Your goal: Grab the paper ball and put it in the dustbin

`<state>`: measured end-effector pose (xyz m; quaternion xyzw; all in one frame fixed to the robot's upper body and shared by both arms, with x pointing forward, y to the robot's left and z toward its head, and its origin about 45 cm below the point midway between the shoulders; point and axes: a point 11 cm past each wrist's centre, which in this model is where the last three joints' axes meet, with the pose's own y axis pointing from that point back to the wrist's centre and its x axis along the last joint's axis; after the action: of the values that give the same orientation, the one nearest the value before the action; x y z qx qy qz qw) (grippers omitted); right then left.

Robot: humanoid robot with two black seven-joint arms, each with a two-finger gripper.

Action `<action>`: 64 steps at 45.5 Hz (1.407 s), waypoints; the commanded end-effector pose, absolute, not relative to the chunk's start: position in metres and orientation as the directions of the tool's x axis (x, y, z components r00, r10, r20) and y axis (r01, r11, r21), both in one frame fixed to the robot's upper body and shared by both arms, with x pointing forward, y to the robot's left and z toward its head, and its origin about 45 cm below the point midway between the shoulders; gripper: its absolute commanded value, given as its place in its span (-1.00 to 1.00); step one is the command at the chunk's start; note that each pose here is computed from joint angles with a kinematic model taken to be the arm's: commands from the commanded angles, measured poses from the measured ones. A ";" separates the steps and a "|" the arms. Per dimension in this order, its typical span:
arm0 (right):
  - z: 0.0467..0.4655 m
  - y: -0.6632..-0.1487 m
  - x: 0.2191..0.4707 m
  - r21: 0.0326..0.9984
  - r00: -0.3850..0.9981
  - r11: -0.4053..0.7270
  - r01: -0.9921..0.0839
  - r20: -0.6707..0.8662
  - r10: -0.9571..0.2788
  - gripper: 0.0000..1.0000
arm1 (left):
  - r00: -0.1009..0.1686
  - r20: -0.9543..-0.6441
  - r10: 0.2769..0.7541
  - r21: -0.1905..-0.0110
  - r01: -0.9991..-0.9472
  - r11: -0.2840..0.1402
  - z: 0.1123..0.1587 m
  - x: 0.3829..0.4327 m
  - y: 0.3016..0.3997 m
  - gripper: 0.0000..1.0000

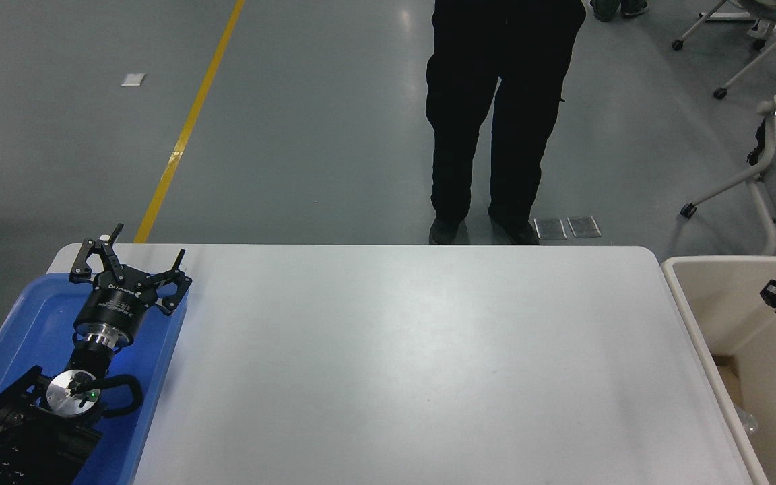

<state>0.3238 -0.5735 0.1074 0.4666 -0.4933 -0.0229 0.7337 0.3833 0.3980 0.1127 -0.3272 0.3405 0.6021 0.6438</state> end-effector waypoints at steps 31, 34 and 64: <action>0.089 -0.576 0.306 0.586 0.373 0.658 -0.472 0.810 -0.453 0.41 | 0.043 -0.832 0.553 -0.011 -0.998 0.061 0.1129 0.3834 0.3984 0.99; 0.089 -0.575 0.307 0.586 0.373 0.657 -0.473 0.809 -0.454 0.41 | 0.043 -0.833 0.552 -0.011 -0.998 0.061 0.1126 0.3834 0.3976 0.99; 0.157 -0.520 0.341 0.758 0.618 0.478 -0.444 0.645 -0.449 1.00 | 0.043 -0.832 0.553 -0.011 -0.998 0.061 0.1129 0.3834 0.3983 0.99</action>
<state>0.3345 -0.5417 0.1111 0.4862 -0.5102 -0.0153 0.7093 0.3835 0.3978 0.1128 -0.3274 0.3406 0.6019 0.6439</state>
